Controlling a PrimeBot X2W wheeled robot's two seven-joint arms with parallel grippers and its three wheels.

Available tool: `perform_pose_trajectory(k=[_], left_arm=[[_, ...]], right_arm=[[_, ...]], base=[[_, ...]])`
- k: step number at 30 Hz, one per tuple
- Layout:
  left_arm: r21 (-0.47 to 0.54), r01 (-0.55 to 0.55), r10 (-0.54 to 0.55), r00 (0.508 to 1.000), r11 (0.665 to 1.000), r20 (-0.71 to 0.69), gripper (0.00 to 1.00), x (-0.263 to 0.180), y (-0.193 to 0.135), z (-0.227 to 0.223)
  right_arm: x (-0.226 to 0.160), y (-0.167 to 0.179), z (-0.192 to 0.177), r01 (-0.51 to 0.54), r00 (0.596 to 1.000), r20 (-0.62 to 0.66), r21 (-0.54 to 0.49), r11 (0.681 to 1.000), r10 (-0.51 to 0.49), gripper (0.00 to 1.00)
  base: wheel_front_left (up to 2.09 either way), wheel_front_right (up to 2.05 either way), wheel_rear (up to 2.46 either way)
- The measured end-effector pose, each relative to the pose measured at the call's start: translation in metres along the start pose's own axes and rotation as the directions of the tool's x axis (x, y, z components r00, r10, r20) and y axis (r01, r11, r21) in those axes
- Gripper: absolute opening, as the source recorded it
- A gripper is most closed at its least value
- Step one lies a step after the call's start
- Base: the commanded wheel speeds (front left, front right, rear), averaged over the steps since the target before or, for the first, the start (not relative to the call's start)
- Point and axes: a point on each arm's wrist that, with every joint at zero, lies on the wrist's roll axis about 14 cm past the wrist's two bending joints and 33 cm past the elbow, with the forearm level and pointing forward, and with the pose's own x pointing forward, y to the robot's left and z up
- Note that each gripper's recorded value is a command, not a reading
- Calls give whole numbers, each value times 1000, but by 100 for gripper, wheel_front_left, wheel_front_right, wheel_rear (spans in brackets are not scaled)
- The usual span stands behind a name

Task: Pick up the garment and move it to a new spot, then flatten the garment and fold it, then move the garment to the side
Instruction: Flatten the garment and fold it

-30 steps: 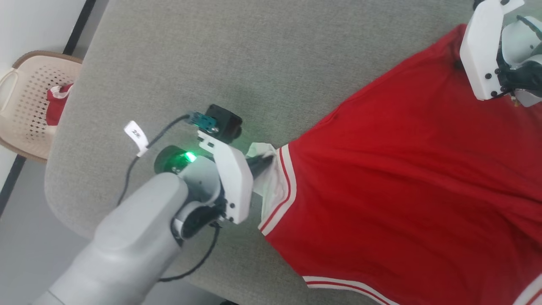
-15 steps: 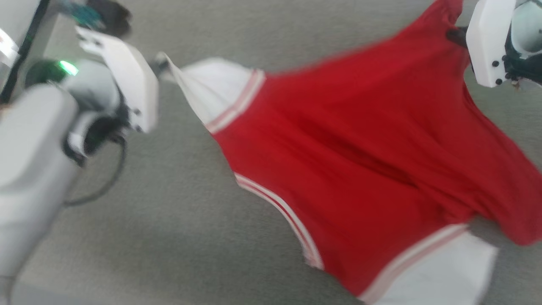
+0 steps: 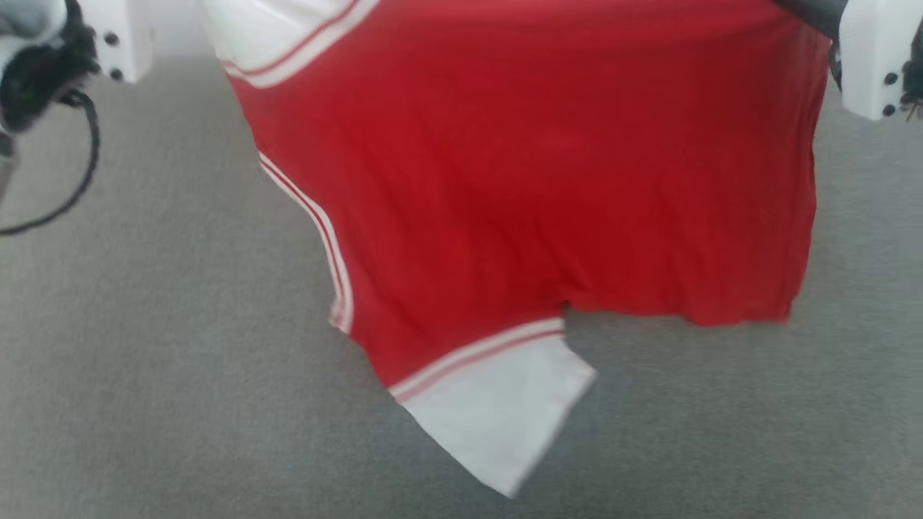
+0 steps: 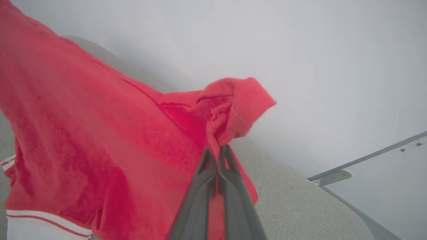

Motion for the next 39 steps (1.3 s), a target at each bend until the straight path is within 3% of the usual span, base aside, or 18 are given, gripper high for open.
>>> perform_pose_trajectory(k=[7,14,20,25,30,34,37,39], left_arm=[[65,11,-19,991,998,134,0,-29,-17,72],[99,17,-38,977,995,211,0,-44,-30,111],[108,-6,-21,967,994,254,0,-33,-27,122],[108,-43,1,930,993,368,0,-6,-25,142],[108,-91,22,856,990,517,0,19,-21,169],[113,-140,38,774,984,633,0,36,-18,190],[97,-184,52,668,978,742,0,37,-14,212],[102,-224,44,563,969,825,0,29,-14,227]], right_arm=[[-71,-9,44,74,987,142,-28,997,-69,0],[-106,-14,61,123,970,217,-35,992,-113,0],[-104,-25,69,161,947,284,-10,987,-151,0],[-67,-42,61,206,932,300,17,978,-202,0],[-27,-55,62,250,916,326,-6,968,-234,0],[-4,-74,78,326,861,430,-56,944,-272,0],[5,-85,98,391,789,549,-103,914,-276,0],[8,-94,106,443,743,609,-136,886,-278,0]], base=[[0,0,0],[0,0,0],[0,0,0],[0,0,0],[0,0,0],[0,0,0],[0,0,0],[0,0,0]])
